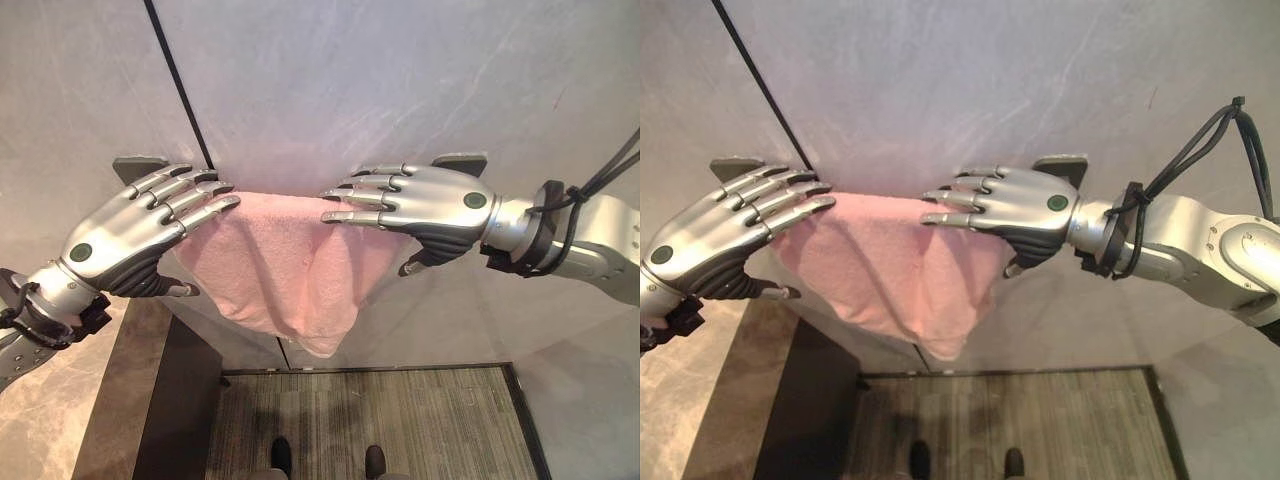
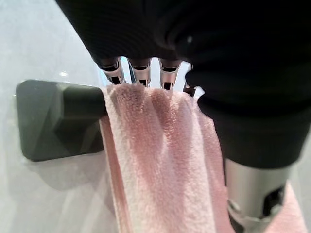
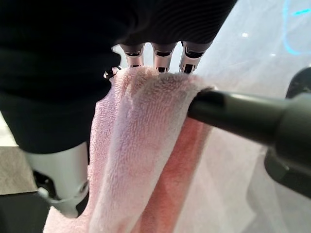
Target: Put brush and paste in cup on sink, flatten towel.
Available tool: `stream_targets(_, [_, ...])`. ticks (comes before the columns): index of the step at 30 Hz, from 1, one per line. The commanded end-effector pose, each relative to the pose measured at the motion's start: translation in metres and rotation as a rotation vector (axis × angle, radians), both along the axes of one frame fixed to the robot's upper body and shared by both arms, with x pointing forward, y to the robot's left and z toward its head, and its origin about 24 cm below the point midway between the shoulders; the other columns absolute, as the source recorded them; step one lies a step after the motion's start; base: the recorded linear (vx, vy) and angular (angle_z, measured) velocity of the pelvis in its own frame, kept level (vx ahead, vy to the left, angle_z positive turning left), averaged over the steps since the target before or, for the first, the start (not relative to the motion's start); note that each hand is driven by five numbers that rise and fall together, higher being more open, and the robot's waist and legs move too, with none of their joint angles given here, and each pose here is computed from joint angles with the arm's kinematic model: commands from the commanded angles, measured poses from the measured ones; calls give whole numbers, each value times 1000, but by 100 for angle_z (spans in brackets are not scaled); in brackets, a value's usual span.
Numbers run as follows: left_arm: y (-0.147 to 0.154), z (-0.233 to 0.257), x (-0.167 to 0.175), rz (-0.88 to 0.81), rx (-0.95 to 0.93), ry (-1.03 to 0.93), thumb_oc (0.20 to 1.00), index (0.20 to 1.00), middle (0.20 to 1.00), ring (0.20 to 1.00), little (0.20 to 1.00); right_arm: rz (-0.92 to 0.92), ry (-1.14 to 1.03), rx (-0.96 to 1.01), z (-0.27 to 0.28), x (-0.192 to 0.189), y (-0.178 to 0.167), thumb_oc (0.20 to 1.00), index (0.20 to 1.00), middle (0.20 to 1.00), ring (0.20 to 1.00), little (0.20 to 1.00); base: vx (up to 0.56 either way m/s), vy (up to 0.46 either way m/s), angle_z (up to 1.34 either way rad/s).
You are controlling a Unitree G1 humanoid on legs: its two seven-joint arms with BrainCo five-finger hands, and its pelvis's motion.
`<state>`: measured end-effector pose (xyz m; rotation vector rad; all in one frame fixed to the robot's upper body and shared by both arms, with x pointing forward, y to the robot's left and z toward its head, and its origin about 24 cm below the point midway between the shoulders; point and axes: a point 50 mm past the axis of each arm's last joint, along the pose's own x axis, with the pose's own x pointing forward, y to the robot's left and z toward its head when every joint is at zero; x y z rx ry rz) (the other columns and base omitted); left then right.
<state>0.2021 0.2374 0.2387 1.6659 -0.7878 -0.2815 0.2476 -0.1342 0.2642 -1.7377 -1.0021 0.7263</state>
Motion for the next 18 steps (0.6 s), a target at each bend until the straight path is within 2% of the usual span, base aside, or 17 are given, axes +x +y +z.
stream_targets(1, [18,-14,3,96,45,120,1000,1000,1000,1000,1000,-145,171,-165,-48,5,-30,1000,1000,1000,1000,1000,0,0,0])
stream_targets(7, [38,-14,1,193,-3,111,1000,1000,1000,1000,1000,-272,171,-99,-48,12,-55,1000,1000,1000,1000,1000,0,0,0])
stream_targets(8, [51,-17,-2,258,-29,109,1000,1000,1000,1000,1000,-359,140,-44,-44,16,-73,1000,1000,1000,1000,1000,0,0,0])
stream_targets(9, [52,-16,-3,264,-16,114,1000,1000,1000,1000,1000,-387,129,-31,-44,16,-79,1000,1000,1000,1000,1000,0,0,0])
stream_targets(18, [67,-17,0,343,-41,75,1000,1000,1000,1000,1000,-408,3,92,-30,10,-86,1000,1000,1000,1000,1000,0,0,0])
